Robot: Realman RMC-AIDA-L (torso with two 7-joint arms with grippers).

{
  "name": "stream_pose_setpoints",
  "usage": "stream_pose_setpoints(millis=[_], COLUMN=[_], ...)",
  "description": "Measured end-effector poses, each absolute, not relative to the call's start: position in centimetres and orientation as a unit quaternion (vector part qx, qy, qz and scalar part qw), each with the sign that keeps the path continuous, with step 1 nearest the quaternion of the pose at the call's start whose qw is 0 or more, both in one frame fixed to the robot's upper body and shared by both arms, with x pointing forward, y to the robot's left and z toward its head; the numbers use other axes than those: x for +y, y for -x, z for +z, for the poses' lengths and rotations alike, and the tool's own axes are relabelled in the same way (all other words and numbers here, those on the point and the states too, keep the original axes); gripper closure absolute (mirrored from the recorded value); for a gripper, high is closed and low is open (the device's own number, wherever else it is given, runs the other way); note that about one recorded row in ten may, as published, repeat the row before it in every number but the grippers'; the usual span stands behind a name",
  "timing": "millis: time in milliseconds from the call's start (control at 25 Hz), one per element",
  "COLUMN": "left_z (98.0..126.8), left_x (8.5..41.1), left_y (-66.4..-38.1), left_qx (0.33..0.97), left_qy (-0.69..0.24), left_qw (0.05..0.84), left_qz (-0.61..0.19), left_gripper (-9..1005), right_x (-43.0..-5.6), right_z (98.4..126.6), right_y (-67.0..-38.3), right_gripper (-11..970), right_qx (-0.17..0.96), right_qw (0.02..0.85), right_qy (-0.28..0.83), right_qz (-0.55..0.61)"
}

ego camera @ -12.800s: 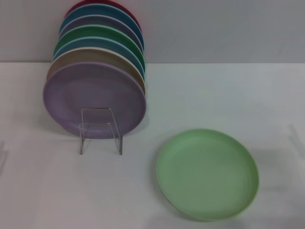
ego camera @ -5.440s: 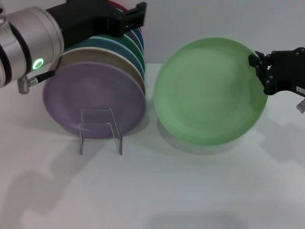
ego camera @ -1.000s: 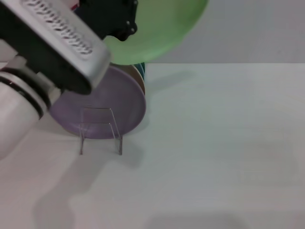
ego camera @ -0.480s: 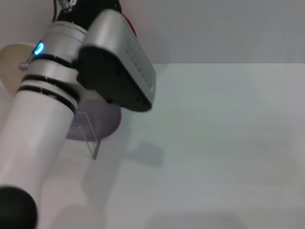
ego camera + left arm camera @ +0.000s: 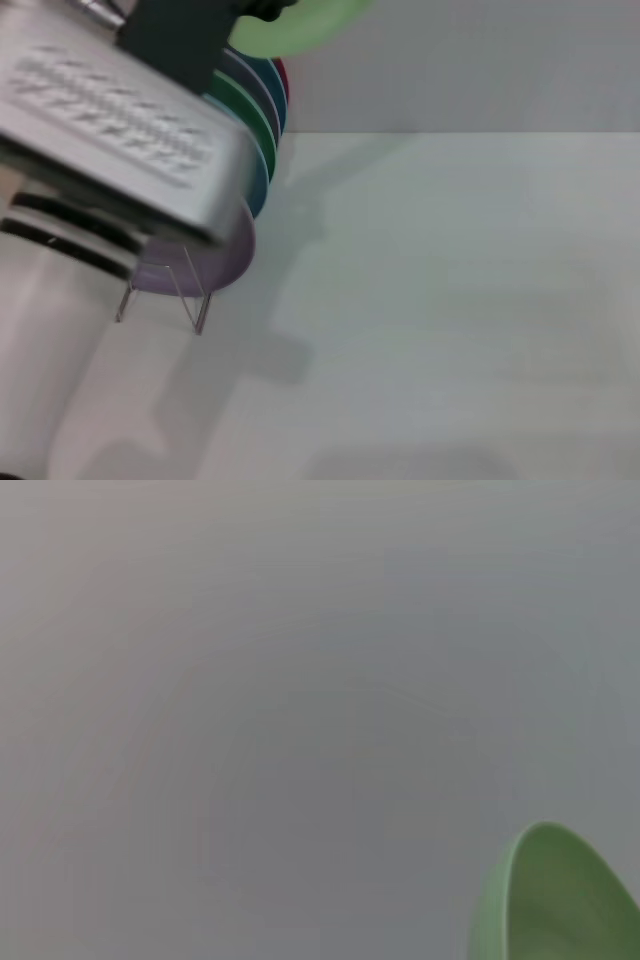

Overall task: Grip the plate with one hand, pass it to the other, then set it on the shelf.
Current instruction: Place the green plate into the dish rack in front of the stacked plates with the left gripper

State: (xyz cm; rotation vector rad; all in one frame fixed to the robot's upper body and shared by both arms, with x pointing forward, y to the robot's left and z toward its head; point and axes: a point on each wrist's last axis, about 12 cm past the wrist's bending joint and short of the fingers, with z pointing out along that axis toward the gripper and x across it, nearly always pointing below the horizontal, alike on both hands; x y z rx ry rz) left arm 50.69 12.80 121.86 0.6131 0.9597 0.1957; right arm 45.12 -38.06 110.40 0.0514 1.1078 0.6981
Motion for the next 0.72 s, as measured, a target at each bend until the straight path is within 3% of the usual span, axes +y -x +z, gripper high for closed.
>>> stream_pose_setpoints(millis=[120, 280, 320, 400, 520, 720], left_z=[121.6, 120.2, 119.1, 118.8, 117.2, 115.8], left_x=[14.6, 18.7, 21.0, 21.9, 25.6, 28.9], left_y=[-50.7, -50.7, -50.7, -50.7, -51.0, -51.7], left_qx=[0.456, 0.405, 0.379, 0.368, 0.337, 0.316], left_qy=[-0.26, -0.244, -0.251, -0.254, -0.289, -0.32], left_qw=[0.851, 0.877, 0.881, 0.882, 0.875, 0.871], left_qz=[0.019, -0.082, -0.132, -0.15, -0.193, -0.199], left_gripper=[919, 918, 918, 916, 914, 911], right_x=[-38.1, -38.0, -37.9, -37.9, -37.7, -37.3], right_z=[110.3, 110.2, 110.2, 110.1, 110.2, 110.3], right_y=[-45.3, -45.6, -45.7, -45.7, -45.9, -46.5], right_gripper=[362, 361, 361, 361, 360, 360], right_qx=[0.521, 0.525, 0.525, 0.525, 0.524, 0.524], right_qw=[0.79, 0.788, 0.786, 0.786, 0.786, 0.783], right_qy=[-0.027, -0.027, -0.027, -0.027, -0.025, -0.021], right_qz=[0.322, 0.322, 0.324, 0.325, 0.327, 0.335])
